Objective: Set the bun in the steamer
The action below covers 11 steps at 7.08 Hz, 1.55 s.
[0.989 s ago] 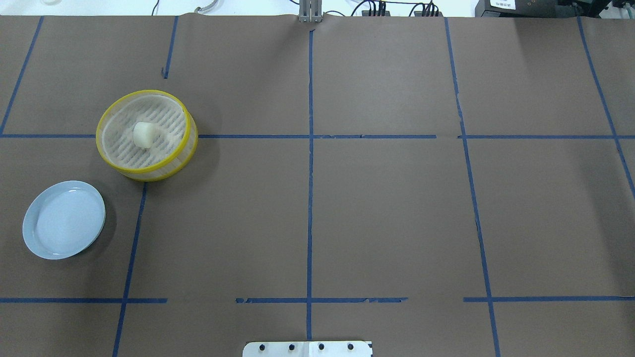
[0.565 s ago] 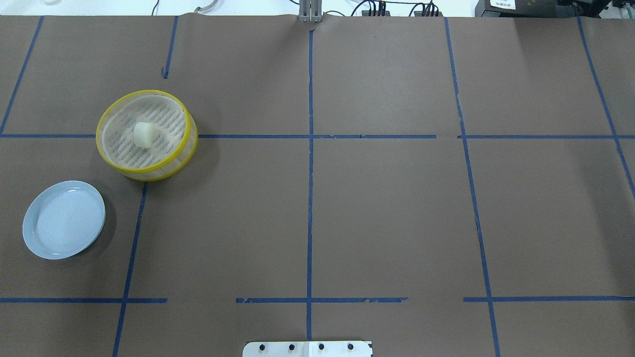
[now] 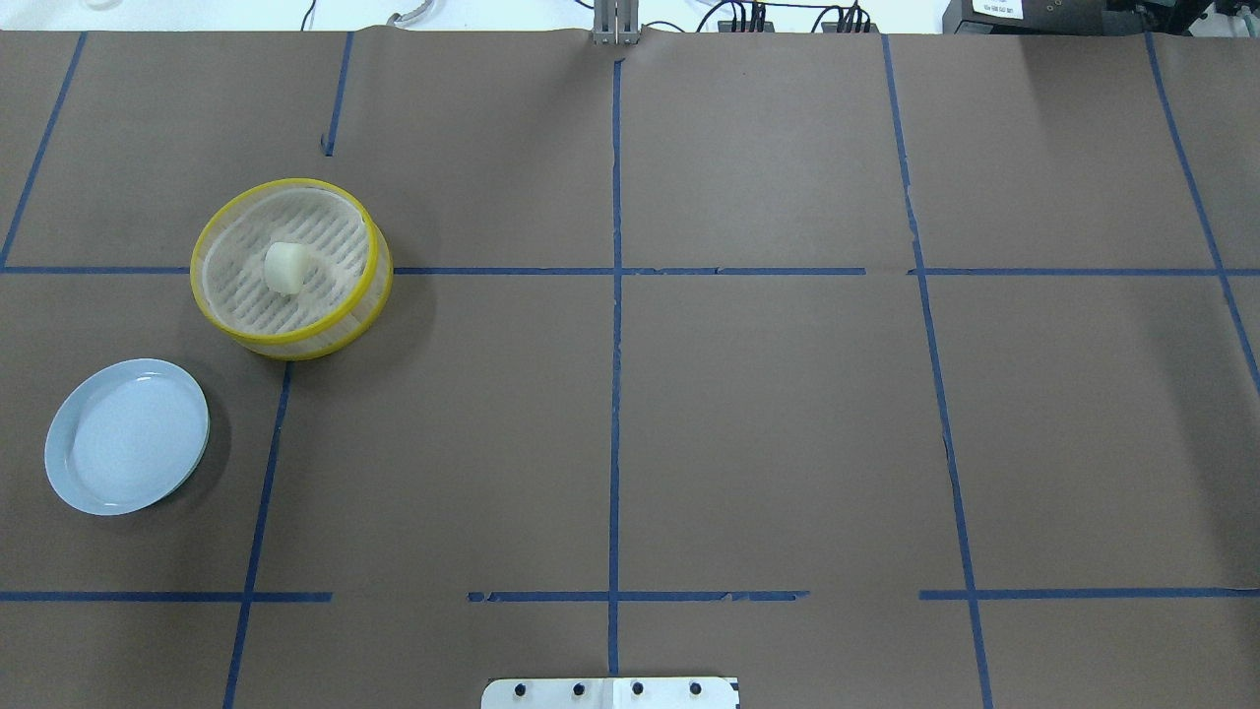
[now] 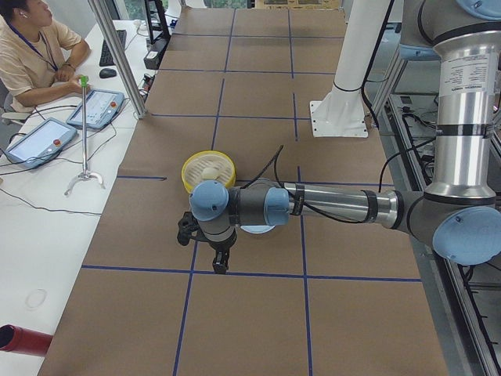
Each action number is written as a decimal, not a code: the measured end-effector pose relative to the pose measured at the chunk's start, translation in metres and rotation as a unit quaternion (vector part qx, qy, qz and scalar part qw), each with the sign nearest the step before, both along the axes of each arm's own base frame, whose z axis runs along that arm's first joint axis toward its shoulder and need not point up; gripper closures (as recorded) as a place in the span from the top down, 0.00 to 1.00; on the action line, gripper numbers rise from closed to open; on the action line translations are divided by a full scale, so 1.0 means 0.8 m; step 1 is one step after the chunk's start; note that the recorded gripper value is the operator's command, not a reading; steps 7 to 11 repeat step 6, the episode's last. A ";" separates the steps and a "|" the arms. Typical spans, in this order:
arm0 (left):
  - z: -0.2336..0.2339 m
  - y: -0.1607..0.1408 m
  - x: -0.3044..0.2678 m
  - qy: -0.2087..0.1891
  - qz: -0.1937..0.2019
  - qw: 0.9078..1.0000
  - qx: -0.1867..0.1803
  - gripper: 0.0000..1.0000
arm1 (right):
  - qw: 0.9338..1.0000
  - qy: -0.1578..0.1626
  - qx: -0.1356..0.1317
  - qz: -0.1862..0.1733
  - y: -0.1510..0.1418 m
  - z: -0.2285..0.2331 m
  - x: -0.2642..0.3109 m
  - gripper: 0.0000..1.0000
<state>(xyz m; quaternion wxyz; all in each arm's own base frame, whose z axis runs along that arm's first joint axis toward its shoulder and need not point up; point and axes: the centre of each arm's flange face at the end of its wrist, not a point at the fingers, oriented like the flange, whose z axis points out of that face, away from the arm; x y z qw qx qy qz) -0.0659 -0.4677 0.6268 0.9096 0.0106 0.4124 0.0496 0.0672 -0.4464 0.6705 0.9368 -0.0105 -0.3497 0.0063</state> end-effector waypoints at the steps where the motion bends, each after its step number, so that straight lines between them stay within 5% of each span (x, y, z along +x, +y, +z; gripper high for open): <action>1: -0.002 -0.003 -0.001 -0.001 0.000 1.000 0.002 1.00 | 1.000 0.000 0.000 0.000 0.000 0.000 0.000 1.00; 11: -0.004 -0.008 -0.002 -0.003 0.000 1.000 0.003 1.00 | 1.000 0.000 0.000 0.000 0.000 0.000 0.000 1.00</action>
